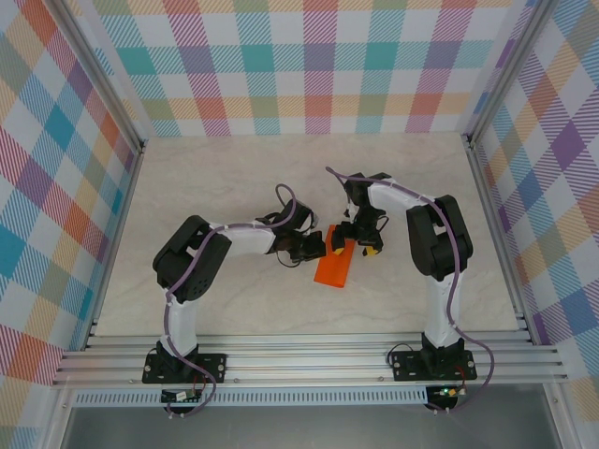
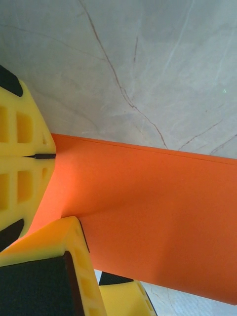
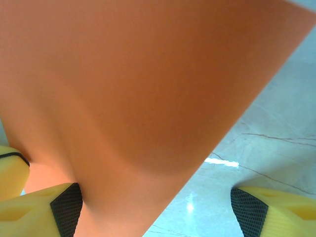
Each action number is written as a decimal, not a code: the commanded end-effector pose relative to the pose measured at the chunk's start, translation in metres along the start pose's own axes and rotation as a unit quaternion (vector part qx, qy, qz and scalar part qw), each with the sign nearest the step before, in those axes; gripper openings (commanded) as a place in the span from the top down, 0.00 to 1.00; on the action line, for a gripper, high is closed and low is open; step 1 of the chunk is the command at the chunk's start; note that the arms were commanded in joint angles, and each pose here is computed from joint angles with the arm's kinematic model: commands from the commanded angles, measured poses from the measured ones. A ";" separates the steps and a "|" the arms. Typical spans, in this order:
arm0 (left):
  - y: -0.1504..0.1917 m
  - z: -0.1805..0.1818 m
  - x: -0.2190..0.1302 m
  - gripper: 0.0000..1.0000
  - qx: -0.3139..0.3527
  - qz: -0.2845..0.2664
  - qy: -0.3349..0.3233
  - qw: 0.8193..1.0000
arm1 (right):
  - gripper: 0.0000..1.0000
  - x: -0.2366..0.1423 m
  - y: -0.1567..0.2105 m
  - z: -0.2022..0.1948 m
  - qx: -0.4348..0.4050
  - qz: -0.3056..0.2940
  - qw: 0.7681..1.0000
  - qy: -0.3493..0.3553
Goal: Fold a paper plane with a square sheet of paper (pick it up from the middle)
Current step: Hold the square sheet of paper at the center of the table, then fold the square sheet of paper in half at the center of the table.
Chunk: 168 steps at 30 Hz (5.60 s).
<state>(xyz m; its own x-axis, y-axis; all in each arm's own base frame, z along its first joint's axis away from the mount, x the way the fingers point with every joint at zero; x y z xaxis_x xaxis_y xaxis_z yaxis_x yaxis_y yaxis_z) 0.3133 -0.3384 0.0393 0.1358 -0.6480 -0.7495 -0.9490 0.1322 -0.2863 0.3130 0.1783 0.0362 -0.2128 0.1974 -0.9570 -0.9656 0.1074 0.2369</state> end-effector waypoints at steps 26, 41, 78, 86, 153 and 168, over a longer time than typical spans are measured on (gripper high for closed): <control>0.030 0.029 0.015 1.00 -0.026 0.038 -0.050 0.998 | 0.64 -0.059 0.004 0.032 0.057 -0.092 0.968 -0.228; 0.031 0.031 0.018 1.00 -0.025 0.042 -0.052 0.997 | 0.79 -0.013 0.013 0.033 0.069 -0.038 0.956 -0.283; 0.036 0.033 0.022 1.00 -0.021 0.058 -0.054 0.997 | 0.76 -0.011 0.043 0.024 0.050 -0.026 0.928 -0.368; 0.037 0.034 0.023 1.00 -0.021 0.061 -0.053 0.997 | 0.75 0.025 0.048 0.000 0.068 -0.019 0.949 -0.307; 0.037 0.032 0.025 1.00 -0.017 0.067 -0.051 0.996 | 0.73 0.030 0.104 0.004 0.013 -0.010 0.958 -0.287; 0.039 0.033 0.026 1.00 -0.016 0.072 -0.051 0.996 | 0.73 -0.012 0.084 0.016 0.011 -0.060 0.961 -0.270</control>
<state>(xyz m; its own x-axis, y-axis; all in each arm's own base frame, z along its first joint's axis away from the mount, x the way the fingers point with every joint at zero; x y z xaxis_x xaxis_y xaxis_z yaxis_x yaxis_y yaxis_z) 0.3137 -0.3422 0.0355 0.1246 -0.6520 -0.7479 -0.9483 0.1434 -0.2830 0.2171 0.1975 0.0443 -0.0514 0.6308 -0.7742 -0.9638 0.1718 0.2040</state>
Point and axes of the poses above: each hand's point on the last joint's axis, 136 mm out from that joint toward the fingers, its own x axis out along the fingers, its own z axis along the line the jaws close on, y = z × x, the point moved 2 cm from there along -x, back along the fingers, and after that the axes turned 12 degrees about x, right-handed, at the moved point
